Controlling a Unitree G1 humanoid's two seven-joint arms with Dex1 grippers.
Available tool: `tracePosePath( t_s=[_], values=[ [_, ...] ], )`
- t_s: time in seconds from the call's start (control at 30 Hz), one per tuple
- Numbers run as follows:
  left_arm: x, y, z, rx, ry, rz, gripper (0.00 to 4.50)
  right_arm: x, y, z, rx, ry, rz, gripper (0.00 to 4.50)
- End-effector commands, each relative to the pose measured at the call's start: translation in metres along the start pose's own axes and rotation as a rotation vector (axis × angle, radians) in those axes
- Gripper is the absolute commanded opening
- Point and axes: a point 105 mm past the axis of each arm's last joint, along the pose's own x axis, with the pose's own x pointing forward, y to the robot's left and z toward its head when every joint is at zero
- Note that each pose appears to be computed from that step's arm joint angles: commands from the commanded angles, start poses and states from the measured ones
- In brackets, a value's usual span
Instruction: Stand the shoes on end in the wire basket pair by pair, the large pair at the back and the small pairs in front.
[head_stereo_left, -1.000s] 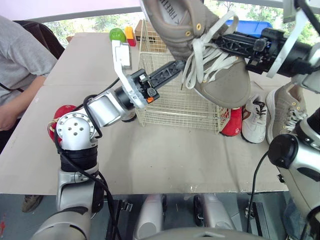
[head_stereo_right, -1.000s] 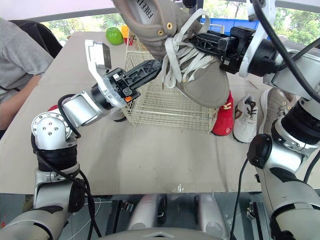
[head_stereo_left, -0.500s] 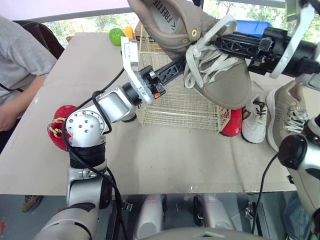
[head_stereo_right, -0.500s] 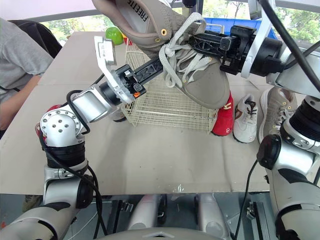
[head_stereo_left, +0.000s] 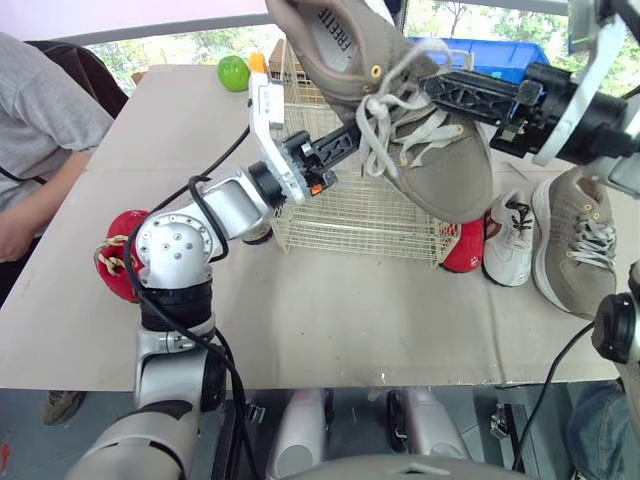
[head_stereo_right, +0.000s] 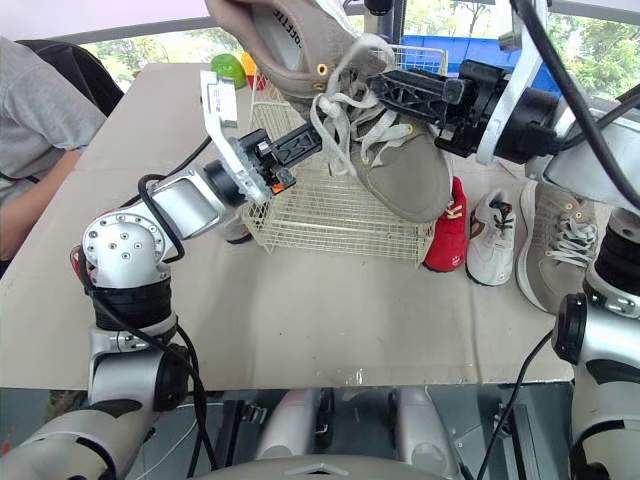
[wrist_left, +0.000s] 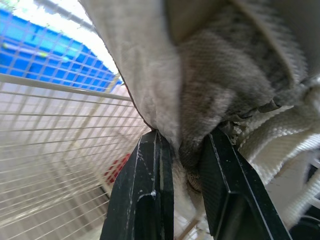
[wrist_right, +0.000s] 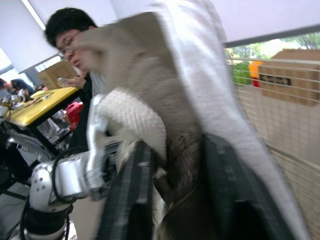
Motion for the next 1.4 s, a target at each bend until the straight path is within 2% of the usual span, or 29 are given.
tracePosePath(
  t_s=[0.03, 0.07, 0.27, 0.37, 0.4, 0.43, 0.53, 0.6, 0.77, 1.0, 1.4],
  values=[
    [-0.007, -0.002, 0.040, 0.114, -0.041, 0.058, 0.41, -0.011, 0.020, 0.012, -0.311, -0.112, 0.003, 2.74],
    [-0.009, -0.001, 0.047, 0.133, -0.038, 0.067, 0.40, -0.013, 0.021, 0.013, -0.357, -0.141, 0.004, 3.18],
    [-0.014, 0.000, 0.105, 0.263, -0.088, 0.143, 0.40, -0.033, 0.026, -0.016, -0.587, -0.182, 0.010, 3.23],
    [-0.006, -0.003, 0.158, 0.458, -0.204, 0.227, 0.40, -0.046, 0.011, -0.043, -0.568, -0.134, -0.096, 3.23],
    [-0.004, -0.003, 0.168, 0.523, -0.217, 0.242, 0.40, -0.048, 0.007, -0.048, -0.561, -0.129, -0.125, 3.23],
    [-0.001, 0.000, 0.174, 0.637, -0.222, 0.275, 0.40, -0.052, 0.002, -0.052, -0.537, -0.130, -0.162, 3.49],
    [0.007, 0.015, 0.173, 0.805, -0.179, 0.305, 0.40, -0.056, 0.006, -0.057, -0.515, -0.147, -0.167, 4.42],
    [0.009, 0.023, 0.172, 0.846, -0.162, 0.311, 0.40, -0.055, 0.009, -0.059, -0.512, -0.156, -0.168, 4.42],
    [0.021, 0.051, 0.144, 0.921, -0.030, 0.315, 0.40, -0.066, 0.012, -0.072, -0.554, -0.103, -0.220, 4.42],
    [0.023, 0.074, 0.097, 1.055, 0.205, 0.255, 0.40, -0.070, 0.020, -0.089, -0.494, -0.083, -0.239, 4.42],
    [0.006, 0.083, 0.092, 1.018, 0.311, 0.277, 0.40, -0.063, 0.017, -0.097, -0.460, -0.091, -0.229, 4.42]
  ],
)
